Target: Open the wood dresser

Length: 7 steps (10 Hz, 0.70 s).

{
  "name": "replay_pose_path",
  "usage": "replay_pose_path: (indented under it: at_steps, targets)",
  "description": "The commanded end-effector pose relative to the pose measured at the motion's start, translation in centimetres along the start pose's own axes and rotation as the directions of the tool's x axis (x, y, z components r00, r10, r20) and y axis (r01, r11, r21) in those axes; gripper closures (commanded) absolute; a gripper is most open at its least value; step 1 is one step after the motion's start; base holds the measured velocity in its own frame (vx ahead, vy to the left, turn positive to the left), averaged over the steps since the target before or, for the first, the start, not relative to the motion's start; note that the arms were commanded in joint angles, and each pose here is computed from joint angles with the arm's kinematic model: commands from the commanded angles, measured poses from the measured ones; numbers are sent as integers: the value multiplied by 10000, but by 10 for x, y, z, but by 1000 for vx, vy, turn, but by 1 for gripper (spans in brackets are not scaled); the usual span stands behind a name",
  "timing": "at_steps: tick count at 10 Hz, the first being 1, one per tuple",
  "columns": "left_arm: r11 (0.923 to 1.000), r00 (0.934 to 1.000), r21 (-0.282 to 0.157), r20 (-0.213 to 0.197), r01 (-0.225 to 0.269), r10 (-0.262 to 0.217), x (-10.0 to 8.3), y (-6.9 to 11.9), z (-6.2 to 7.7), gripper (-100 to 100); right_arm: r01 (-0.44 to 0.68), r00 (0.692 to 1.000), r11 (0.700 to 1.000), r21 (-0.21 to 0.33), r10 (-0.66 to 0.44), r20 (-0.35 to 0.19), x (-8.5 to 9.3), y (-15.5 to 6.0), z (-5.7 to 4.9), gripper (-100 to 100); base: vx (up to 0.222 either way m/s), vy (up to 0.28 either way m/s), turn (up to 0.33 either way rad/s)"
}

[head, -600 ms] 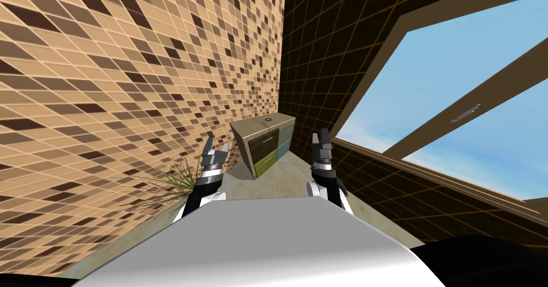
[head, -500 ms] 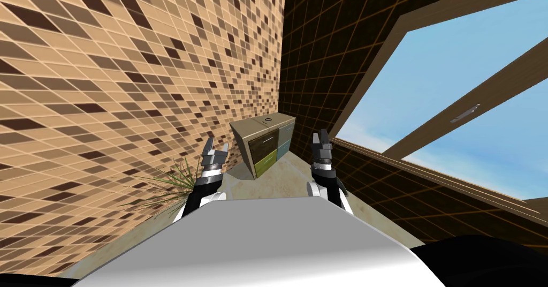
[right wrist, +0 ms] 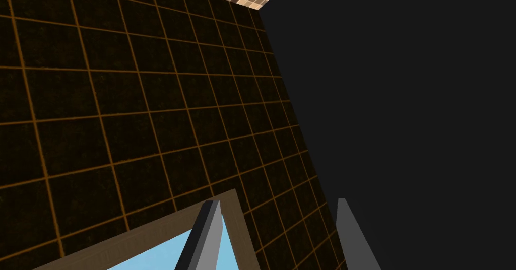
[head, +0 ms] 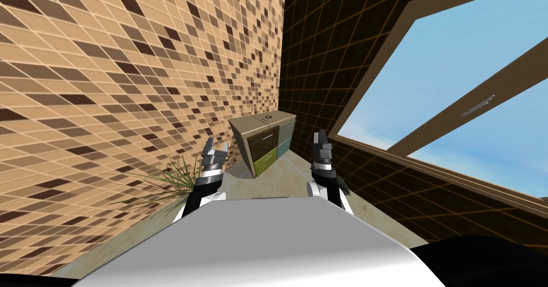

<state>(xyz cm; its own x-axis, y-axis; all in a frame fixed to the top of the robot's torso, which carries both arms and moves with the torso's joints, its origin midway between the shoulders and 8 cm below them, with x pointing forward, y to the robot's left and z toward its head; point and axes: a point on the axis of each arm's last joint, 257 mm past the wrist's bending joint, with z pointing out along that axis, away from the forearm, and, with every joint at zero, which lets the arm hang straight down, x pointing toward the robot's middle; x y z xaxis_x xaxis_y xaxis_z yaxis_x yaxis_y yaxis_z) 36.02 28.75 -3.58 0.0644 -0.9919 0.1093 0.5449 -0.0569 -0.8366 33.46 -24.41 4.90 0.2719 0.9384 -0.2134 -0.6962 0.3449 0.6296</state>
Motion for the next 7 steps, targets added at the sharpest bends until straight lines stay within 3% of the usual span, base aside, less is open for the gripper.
replay_pose_path:
  at_steps: [1,3,4,7]
  targets:
    - [10000,10000,0,0,0,0,0,0,0,0,0,10000,10000,0,0,0,0,0,0,0,0,0,0]
    - [10000,10000,1,0,0,0,0,0,0,0,0,10000,10000,-1,0,0,0,0,0,0,0,0,0]
    - [9997,9995,-175,-292,-158,153,0,4,-1,-100,0,10000,10000,-1,0,0,0,0,0,0,42,-36,32]
    - [9978,9985,-600,-495,-281,252,-8,17,-5,-100,0,10000,10000,8,0,-1,0,0,0,0,116,-87,73]
